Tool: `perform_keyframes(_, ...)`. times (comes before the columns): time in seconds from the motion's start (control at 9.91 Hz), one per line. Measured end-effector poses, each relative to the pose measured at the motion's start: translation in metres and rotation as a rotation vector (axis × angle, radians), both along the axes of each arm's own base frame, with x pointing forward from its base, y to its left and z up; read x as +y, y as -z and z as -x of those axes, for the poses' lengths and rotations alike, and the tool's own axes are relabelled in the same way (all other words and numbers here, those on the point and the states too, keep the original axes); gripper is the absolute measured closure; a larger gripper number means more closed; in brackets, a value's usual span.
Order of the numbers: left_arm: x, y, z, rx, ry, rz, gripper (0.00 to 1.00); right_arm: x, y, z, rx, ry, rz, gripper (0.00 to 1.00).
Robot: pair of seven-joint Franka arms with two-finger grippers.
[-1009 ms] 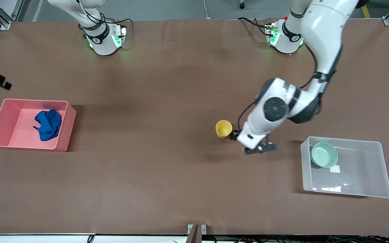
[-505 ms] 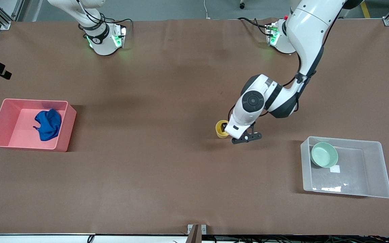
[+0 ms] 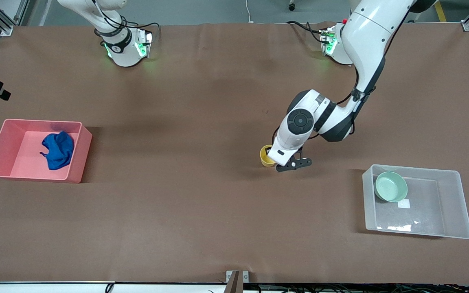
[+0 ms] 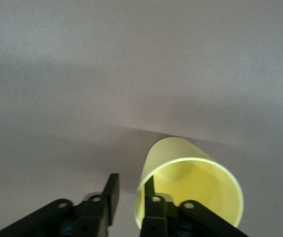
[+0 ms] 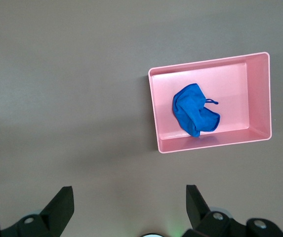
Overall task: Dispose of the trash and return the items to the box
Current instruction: 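Grasp the yellow cup with the left gripper and carry it to the clear box, then lower the yellow cup into the green bowl and open the left gripper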
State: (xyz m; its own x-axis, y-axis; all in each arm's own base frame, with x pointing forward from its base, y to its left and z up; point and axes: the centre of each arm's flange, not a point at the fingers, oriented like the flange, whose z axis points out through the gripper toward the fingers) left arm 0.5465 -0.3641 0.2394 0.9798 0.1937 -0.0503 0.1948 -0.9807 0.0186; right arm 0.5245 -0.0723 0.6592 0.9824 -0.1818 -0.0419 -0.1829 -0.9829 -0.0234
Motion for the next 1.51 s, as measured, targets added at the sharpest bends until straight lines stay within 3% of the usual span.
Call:
perform_keyframes(0.1, -0.001, -0.013, -0.009, -0.021, -0.007, 0.011, 0.95, 0.0, 0.0, 0.0, 0.0, 0.0, 0.0, 0.0)
perform_keyframes(0.2, 0.004, -0.034, -0.022, -0.033, -0.023, 0.01, 0.97, 0.0, 0.0, 0.0, 0.0, 0.0, 0.001, 0.0)
perform_keyframes(0.5, 0.106, -0.148, -0.09, -0.071, 0.025, -0.025, 0.97, 0.0, -0.001, -0.003, -0.021, 0.0, 0.004, 0.0)
perform_keyframes(0.71, 0.221, -0.176, -0.124, -0.089, 0.126, -0.037, 0.97, -0.001, -0.001, -0.004, -0.028, 0.0, 0.005, 0.0)
perform_keyframes(0.91, 0.331, -0.17, -0.138, -0.077, 0.244, -0.044, 0.97, 0.0, -0.001, -0.004, -0.027, 0.0, 0.005, 0.0)
perform_keyframes(1.21, 0.462, -0.139, -0.133, -0.03, 0.368, -0.024, 0.97, -0.001, -0.001, -0.004, -0.026, 0.0, 0.005, 0.0)
perform_keyframes(1.51, 0.482, -0.076, -0.13, 0.046, 0.377, 0.029, 0.97, -0.001, -0.002, -0.004, -0.028, 0.0, 0.005, 0.0)
